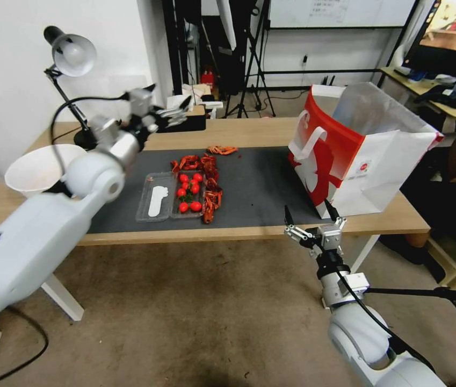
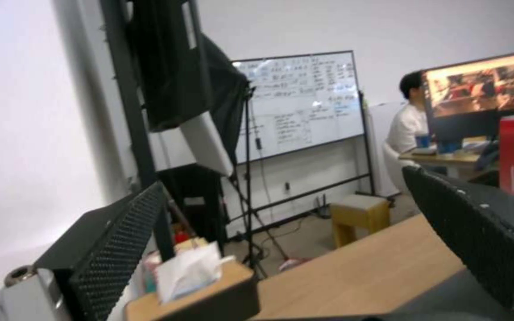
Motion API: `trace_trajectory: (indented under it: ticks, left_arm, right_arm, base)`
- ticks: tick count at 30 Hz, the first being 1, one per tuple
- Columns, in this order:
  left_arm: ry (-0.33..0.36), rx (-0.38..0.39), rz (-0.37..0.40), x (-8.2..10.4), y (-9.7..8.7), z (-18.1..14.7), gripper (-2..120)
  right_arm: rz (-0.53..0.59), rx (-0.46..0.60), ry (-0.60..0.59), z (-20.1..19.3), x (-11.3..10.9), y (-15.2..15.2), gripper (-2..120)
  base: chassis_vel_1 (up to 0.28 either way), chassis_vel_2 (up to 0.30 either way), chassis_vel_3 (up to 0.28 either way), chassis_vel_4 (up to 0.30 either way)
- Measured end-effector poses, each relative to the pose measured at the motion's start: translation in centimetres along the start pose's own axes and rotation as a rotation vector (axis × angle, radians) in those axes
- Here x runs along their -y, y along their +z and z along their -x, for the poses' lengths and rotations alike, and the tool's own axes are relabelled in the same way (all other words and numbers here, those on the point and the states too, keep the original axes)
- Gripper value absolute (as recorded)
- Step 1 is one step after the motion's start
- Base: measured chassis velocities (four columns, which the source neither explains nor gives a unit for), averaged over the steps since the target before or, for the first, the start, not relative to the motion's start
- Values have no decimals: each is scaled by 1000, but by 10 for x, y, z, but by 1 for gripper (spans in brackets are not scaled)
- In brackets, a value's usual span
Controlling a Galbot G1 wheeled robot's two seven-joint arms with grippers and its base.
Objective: Pick up the trash from the table and place it into the takeout bag.
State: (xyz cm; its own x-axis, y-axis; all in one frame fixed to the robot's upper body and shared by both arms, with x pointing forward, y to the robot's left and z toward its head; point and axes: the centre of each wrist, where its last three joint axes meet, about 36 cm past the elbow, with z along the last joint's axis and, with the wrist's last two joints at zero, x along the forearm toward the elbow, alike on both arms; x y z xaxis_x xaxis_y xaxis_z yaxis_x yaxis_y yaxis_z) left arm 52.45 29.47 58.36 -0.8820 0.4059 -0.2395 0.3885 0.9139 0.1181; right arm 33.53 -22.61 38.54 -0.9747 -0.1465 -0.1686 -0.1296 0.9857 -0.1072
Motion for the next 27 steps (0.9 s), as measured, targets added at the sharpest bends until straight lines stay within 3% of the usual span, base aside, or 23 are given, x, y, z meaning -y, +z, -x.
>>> trace_trajectory:
  ticks: [2,10,14,21,27]
  left_arm:
    - [-39,-7,21,-2,7,-33,100]
    - [-113,-24,50,0,19,-71,100]
    - [-172,-53,71,3,30,-114,100]
    - [-239,-51,59,6,32,-143,100]
    - [-295,-74,46,22,42,-174,100]
  right_arm:
    - [0,-2,-3,-3,0,-1,100]
    - [2,-1,-4,-5,-1,-3,100]
    - [5,3,-9,-9,-2,-5,100]
    - [6,5,-12,-11,-3,-7,100]
    - [9,0,-11,-16,-5,-5,100]
  base:
    - [0,0,0,0]
    - [0,0,0,0]
    - [0,0,0,0]
    - [0,0,0,0]
    - [0,0,0,0]
